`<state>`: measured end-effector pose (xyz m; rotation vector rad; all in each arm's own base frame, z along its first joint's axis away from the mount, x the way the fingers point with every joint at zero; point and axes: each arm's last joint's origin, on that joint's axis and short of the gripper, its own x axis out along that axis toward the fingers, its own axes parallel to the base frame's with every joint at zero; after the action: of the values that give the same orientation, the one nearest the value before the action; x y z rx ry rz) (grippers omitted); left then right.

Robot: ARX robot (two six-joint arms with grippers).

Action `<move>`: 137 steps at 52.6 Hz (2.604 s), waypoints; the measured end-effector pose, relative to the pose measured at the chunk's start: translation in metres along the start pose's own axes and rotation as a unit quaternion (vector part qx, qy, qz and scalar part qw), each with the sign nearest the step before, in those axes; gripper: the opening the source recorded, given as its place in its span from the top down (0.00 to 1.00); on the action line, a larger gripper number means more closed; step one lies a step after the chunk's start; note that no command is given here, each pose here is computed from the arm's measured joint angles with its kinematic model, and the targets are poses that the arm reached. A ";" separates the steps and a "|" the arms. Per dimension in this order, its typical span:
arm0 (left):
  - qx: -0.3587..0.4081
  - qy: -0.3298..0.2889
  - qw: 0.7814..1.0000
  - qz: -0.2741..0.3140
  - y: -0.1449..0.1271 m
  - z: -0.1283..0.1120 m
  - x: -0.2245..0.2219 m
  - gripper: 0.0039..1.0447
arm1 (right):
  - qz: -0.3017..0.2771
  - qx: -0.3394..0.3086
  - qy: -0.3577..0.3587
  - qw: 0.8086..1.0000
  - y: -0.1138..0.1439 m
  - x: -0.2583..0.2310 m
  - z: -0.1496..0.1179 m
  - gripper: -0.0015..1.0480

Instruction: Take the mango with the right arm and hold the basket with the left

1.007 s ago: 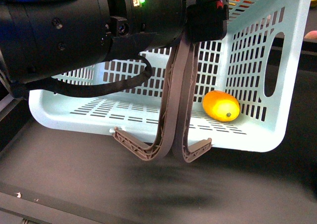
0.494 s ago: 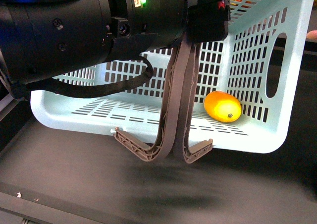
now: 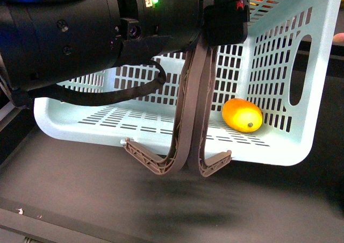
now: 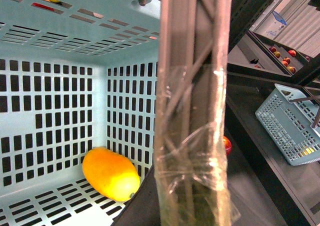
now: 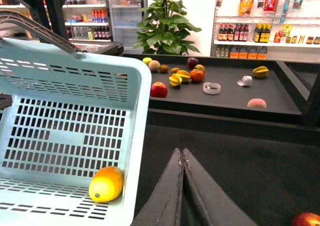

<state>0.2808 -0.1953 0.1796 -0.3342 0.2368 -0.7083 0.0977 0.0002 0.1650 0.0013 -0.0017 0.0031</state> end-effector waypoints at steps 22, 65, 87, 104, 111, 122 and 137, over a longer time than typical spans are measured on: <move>0.000 0.000 1.000 0.000 0.000 0.000 0.000 0.92 | 0.000 0.000 0.000 1.000 0.000 0.000 0.000 0.22; -0.188 -0.153 0.931 0.274 0.103 0.065 0.070 0.92 | 0.000 0.000 0.000 1.000 0.000 0.000 0.000 0.08; -0.425 -0.222 0.807 0.345 0.158 0.055 0.090 0.92 | 0.000 0.000 0.000 1.000 0.000 0.000 0.000 0.08; -0.473 -0.240 0.751 0.393 0.202 0.036 0.090 0.92 | 0.000 0.000 0.000 1.000 0.000 0.000 0.000 0.08; -0.486 -0.247 0.738 0.399 0.213 0.033 0.092 0.92 | 0.000 0.000 0.000 1.000 0.000 0.000 0.000 0.08; -0.497 -0.234 0.735 0.397 0.215 0.033 0.096 0.70 | 0.000 0.000 0.000 1.000 0.000 0.000 0.000 0.08; -0.446 -0.222 0.770 0.398 0.201 0.036 0.078 0.18 | 0.000 0.000 0.000 1.000 0.000 0.000 0.000 0.08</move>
<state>0.4692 -0.0969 0.1288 -1.2131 0.2221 0.4028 0.0977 0.0002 0.1651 0.0013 -0.0025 0.0031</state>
